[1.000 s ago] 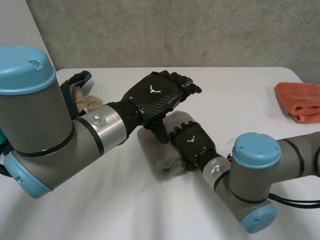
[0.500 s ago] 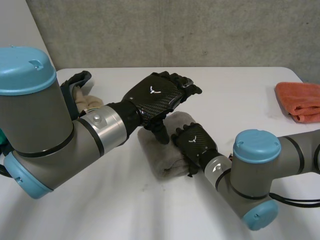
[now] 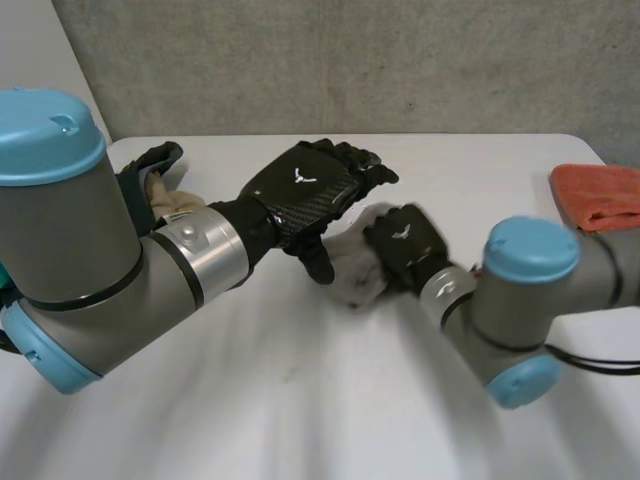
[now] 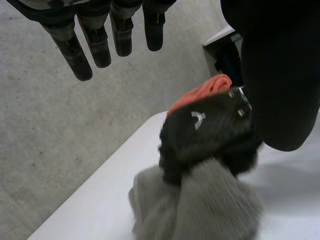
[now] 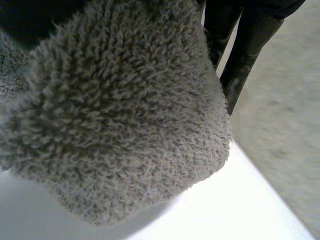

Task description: Fold the laundry.

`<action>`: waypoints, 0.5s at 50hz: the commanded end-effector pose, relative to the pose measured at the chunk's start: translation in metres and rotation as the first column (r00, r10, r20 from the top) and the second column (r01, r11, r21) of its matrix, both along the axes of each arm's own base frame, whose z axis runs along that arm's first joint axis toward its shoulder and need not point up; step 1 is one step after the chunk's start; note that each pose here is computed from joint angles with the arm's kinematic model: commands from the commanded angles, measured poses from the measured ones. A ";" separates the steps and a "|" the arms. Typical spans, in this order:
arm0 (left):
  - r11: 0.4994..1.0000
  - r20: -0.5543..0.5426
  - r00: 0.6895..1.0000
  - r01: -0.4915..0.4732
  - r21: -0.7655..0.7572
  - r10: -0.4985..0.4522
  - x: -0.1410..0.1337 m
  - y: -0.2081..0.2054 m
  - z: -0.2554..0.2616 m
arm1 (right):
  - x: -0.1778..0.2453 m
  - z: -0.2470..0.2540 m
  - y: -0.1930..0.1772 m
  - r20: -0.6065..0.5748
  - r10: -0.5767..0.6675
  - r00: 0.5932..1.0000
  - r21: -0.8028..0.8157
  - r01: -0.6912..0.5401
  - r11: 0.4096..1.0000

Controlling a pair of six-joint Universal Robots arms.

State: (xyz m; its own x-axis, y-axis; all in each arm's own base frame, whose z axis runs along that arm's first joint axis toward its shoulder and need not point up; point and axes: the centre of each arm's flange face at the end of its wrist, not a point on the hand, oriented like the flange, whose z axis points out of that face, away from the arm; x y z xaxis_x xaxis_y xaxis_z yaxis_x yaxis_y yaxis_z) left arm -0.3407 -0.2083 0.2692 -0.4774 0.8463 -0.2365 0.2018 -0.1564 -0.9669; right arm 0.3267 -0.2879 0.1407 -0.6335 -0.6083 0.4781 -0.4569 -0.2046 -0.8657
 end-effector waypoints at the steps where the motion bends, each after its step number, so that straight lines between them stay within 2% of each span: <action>1: 1.000 -0.013 1.000 -0.021 -0.018 0.021 0.006 -0.005 0.008 | -0.035 0.035 -0.050 0.038 -0.119 0.992 -0.098 0.122 0.988; 8: 0.999 -0.017 0.999 -0.032 -0.022 0.031 0.009 -0.007 0.010 | -0.070 0.102 -0.119 0.139 -0.148 0.979 -0.313 0.185 0.932; 10: 0.999 -0.018 0.999 -0.032 -0.023 0.031 0.009 -0.007 0.011 | -0.088 0.129 -0.141 0.167 -0.145 0.975 -0.397 0.201 0.895; 15: 0.999 -0.019 0.999 -0.032 -0.024 0.031 0.009 -0.007 0.011 | -0.130 0.163 -0.183 0.229 -0.158 0.961 -0.491 0.254 0.833; 21: 0.999 -0.021 0.999 -0.032 -0.025 0.031 0.009 -0.007 0.012 | -0.178 0.156 -0.221 0.283 -0.149 0.947 -0.486 0.276 0.829; 25: 0.999 -0.021 0.999 -0.032 -0.027 0.031 0.009 -0.007 0.012 | -0.210 0.123 -0.243 0.262 -0.147 0.954 -0.498 0.264 0.826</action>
State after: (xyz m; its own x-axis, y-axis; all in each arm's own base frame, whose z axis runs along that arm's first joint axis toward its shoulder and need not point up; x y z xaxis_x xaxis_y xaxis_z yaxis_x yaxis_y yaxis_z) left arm -0.3319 -0.2154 0.2813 -0.5090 0.8243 -0.2479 0.1873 -0.1750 -0.9666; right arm 0.1575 -0.5023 0.2996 -0.8372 -0.1439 0.5276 -0.3645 -0.5723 -0.7346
